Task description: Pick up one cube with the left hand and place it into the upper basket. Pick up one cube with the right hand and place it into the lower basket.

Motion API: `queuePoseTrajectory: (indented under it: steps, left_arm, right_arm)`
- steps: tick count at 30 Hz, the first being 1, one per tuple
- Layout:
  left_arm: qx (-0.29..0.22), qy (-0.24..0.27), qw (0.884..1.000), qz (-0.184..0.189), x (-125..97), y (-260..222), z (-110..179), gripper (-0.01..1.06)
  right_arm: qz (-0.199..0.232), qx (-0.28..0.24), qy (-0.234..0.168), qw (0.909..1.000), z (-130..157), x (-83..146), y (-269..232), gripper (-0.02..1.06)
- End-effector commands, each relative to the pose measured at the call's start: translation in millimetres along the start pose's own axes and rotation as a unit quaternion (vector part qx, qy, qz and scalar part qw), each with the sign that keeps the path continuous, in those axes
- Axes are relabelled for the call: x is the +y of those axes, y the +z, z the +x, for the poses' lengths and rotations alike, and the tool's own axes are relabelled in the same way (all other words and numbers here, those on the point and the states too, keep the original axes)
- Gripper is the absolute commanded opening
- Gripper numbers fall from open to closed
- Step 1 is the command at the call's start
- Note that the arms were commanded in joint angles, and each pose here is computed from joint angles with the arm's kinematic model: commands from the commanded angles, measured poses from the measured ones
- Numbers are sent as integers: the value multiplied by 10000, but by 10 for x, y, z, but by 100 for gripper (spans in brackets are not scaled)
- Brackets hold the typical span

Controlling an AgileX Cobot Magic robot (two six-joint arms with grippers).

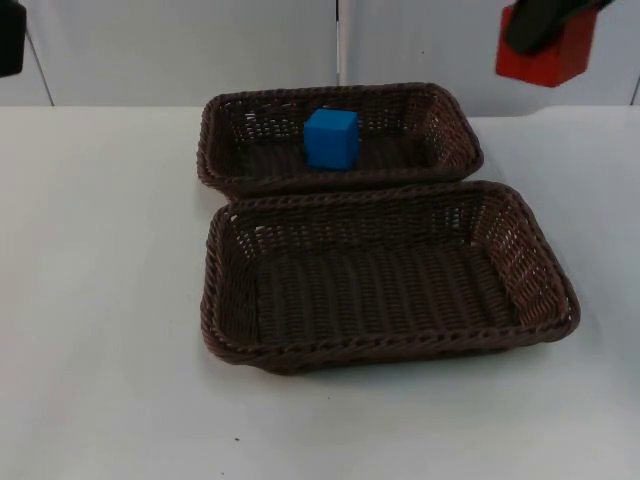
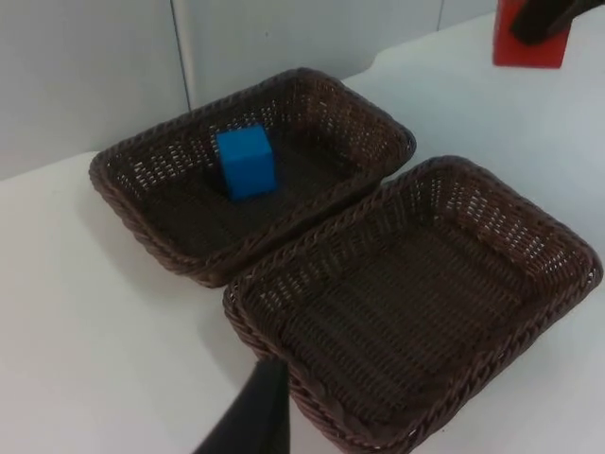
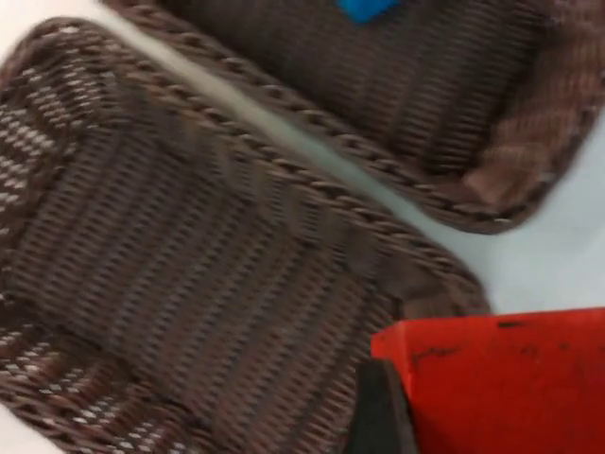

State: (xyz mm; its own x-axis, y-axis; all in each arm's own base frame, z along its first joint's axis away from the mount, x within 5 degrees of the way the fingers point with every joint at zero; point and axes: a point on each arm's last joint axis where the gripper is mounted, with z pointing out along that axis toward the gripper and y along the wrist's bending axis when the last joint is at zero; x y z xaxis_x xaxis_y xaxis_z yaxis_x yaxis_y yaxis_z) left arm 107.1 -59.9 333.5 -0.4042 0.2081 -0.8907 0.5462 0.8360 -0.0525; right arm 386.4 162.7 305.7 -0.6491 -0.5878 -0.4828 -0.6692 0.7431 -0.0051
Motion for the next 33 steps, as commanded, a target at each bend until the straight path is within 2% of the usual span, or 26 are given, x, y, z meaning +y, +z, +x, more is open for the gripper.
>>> queuePoseTrajectory:
  steps: [1, 9, 18, 26, 33]
  left_arm:
    - [3, 19, 10000, -33, 2, -13, 18, 101]
    - [12, 19, 10000, -29, 1, -13, 20, 101]
    - [-7, 40, 10000, -38, 3, -13, 16, 101]
    - [-17, 47, 10000, -48, 5, -13, 15, 101]
    - [-17, 47, 10000, -48, 5, -13, 15, 101]
  right_arm:
    - [-22, -121, -73, 9999, 6, 179, 12, 0]
    - [-92, -329, -425, 9985, 346, 710, 299, 0]
    - [-151, -421, -596, 9972, 598, 990, 568, 0]
    - [-98, -650, -469, 9967, 628, 987, 622, 0]
    - [25, -1059, -356, 9937, 564, 964, 661, 0]
